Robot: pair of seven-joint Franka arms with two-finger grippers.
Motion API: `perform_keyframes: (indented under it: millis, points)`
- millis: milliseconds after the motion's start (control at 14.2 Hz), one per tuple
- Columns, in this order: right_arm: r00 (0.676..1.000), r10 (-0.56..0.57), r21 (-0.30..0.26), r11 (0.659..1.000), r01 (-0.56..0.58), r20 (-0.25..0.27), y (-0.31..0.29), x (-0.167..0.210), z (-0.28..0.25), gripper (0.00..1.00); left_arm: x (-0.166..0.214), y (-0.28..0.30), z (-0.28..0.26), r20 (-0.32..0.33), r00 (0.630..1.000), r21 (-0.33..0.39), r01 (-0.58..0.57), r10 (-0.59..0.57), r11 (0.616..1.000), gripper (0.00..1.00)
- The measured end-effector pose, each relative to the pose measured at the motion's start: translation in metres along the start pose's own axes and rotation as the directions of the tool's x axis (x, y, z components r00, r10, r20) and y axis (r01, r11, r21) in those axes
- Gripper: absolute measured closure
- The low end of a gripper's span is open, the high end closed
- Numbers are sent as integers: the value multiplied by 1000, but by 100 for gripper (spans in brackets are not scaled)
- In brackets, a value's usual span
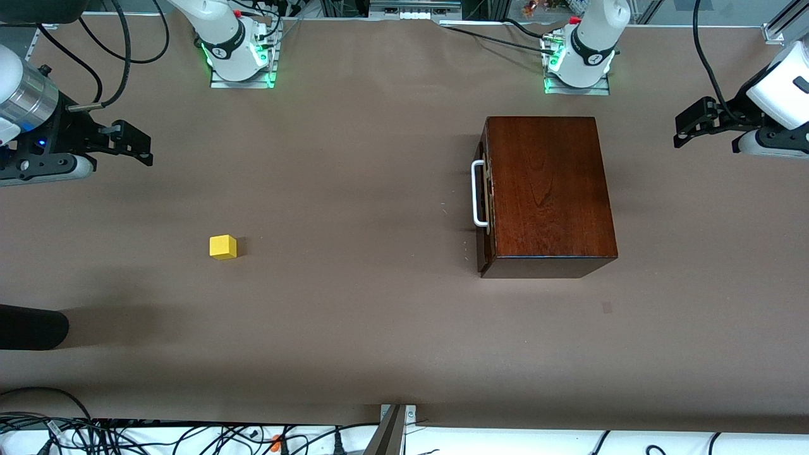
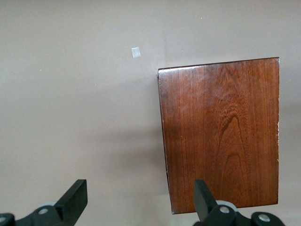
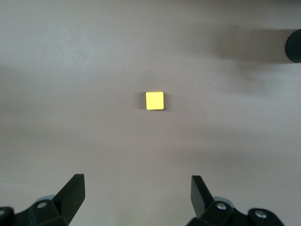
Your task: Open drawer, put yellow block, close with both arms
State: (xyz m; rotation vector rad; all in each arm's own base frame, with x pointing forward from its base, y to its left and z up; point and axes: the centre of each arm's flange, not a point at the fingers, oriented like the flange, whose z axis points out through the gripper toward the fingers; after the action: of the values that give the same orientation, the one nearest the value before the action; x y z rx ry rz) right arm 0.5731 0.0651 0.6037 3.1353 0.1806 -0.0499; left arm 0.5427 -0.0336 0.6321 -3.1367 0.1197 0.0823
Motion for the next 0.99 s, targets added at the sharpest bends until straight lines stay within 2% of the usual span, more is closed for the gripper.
perform_keyframes:
  millis: [706, 848, 989]
  points:
    - [1000, 0, 0, 1000, 0, 0, 0, 0, 0, 0, 1, 4, -2, -11, 1000, 1, 1, -1, 1000, 0]
    - [1000, 0, 0, 1000, 0, 0, 0, 0, 0, 0, 1, 21, -2, -12, 1000, 1, 16, -15, 1000, 0]
    - [1000, 0, 0, 1000, 0, 0, 0, 0, 0, 0, -1, 64, -1, -11, 1000, 5, 23, -23, 1000, 0]
